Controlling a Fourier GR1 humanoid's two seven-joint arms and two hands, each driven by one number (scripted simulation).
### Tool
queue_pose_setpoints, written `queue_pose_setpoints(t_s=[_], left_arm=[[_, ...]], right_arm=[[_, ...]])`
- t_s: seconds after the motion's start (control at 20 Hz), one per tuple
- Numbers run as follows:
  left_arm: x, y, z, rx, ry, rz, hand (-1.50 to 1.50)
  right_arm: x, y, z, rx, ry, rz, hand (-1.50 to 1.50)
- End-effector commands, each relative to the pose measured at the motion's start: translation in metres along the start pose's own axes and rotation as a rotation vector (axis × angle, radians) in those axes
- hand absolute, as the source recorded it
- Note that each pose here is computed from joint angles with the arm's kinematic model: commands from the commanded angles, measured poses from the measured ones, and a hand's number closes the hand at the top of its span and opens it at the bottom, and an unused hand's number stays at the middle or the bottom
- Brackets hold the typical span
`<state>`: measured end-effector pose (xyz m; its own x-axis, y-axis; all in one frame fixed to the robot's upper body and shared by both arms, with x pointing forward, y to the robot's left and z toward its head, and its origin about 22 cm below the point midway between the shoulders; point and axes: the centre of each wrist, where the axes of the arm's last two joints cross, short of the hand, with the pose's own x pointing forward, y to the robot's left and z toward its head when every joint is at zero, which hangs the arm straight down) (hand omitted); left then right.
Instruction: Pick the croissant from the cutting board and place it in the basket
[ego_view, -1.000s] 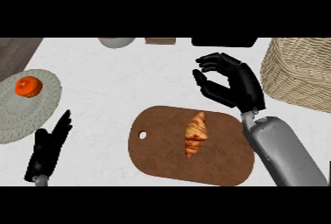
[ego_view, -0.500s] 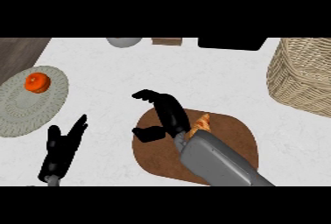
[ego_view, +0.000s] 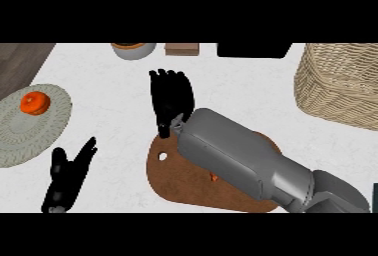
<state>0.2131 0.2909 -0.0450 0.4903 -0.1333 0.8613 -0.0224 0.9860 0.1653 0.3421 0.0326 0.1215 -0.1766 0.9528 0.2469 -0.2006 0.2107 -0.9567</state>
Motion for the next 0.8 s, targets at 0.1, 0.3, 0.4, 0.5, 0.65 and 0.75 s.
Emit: queue_pose_setpoints(t_s=[0.1, 0.3, 0.4, 0.5, 0.65, 0.75], left_arm=[[-0.014, -0.002, 0.007, 0.001, 0.051, 0.018, 0.00], [-0.011, 0.017, 0.003, 0.018, 0.060, 0.024, 0.00], [-0.010, 0.010, 0.008, 0.012, 0.045, 0.019, 0.00], [-0.025, 0.012, 0.009, 0.005, 0.070, 0.025, 0.00], [-0.017, 0.006, 0.010, 0.007, 0.062, 0.026, 0.00], [-0.020, 0.002, 0.012, 0.009, 0.069, 0.035, 0.00]], right_arm=[[0.058, -0.092, 0.009, 0.096, 0.094, 0.276, -1.50], [0.085, -0.121, 0.019, 0.275, 0.125, 0.316, -1.50], [0.067, -0.131, 0.000, 0.366, 0.188, 0.342, -1.50], [0.076, -0.134, 0.002, 0.415, 0.198, 0.391, -1.50], [0.069, -0.134, -0.007, 0.455, 0.241, 0.421, -1.50], [0.073, -0.163, -0.003, 0.458, 0.229, 0.427, -1.50]])
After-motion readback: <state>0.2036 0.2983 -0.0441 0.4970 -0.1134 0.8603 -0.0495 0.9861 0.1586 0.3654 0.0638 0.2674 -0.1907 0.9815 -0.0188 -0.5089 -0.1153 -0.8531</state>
